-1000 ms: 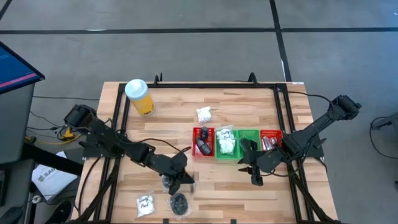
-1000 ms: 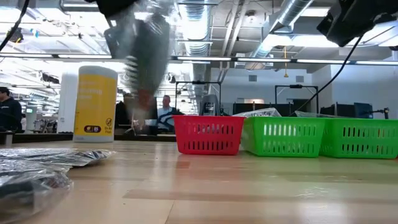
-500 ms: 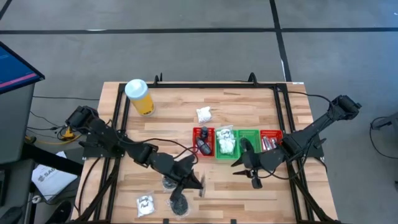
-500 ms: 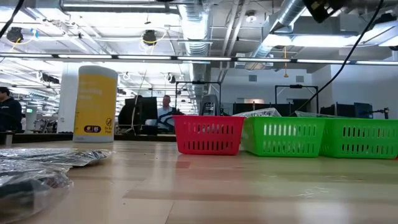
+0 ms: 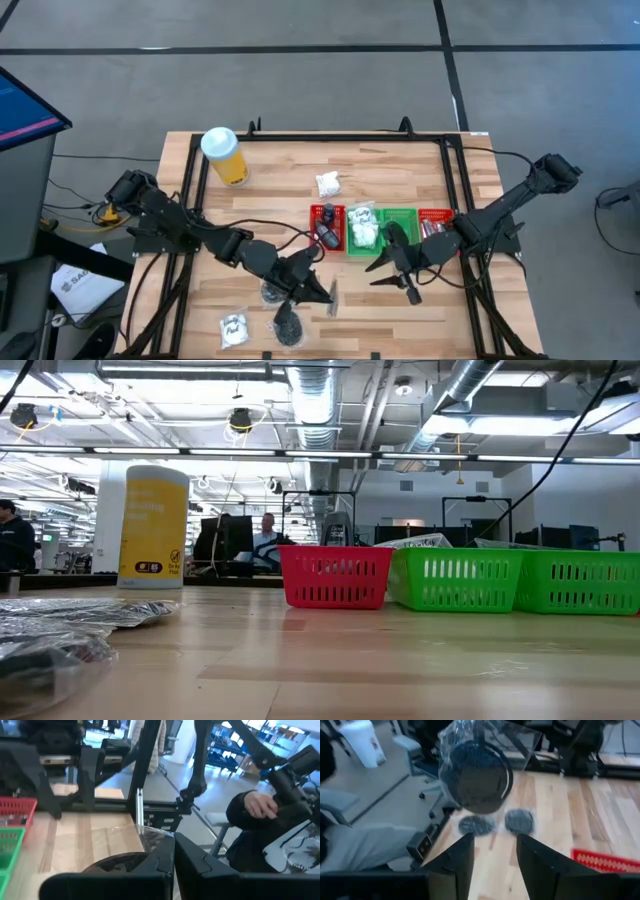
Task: Pick & Place Travel size toiletries
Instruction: Put the black hairbrush into the right green bin
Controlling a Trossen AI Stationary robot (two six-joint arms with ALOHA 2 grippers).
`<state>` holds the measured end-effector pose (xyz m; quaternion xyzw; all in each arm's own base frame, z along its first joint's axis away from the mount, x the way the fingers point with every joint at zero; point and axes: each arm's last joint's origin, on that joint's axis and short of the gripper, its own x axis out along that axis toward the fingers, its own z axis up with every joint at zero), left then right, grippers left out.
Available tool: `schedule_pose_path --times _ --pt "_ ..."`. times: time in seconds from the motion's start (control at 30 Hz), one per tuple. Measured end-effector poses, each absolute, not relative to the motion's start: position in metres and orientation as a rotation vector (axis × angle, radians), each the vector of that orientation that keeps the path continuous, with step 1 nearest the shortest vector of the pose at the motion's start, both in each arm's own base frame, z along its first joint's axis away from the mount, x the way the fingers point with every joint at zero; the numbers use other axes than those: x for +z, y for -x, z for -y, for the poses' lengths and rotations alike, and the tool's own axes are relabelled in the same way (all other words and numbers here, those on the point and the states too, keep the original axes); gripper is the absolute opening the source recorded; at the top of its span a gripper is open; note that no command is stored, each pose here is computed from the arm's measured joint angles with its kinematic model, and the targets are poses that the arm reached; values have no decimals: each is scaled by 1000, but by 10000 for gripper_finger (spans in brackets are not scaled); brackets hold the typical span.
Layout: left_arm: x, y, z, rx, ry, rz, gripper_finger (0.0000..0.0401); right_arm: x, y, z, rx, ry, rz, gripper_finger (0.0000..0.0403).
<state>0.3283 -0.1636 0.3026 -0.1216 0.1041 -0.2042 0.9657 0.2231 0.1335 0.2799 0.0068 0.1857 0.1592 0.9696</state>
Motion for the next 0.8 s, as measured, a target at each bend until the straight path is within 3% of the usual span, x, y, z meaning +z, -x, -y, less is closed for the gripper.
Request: schedule_pose_path --times 0.47,0.8 --pt "302 -365 172 -478 130 -178 0 285 -237 -122 456 -23 -304 225" --pt "306 -369 170 -481 83 -152 0 264 -260 -128 477 -9 -322 233"
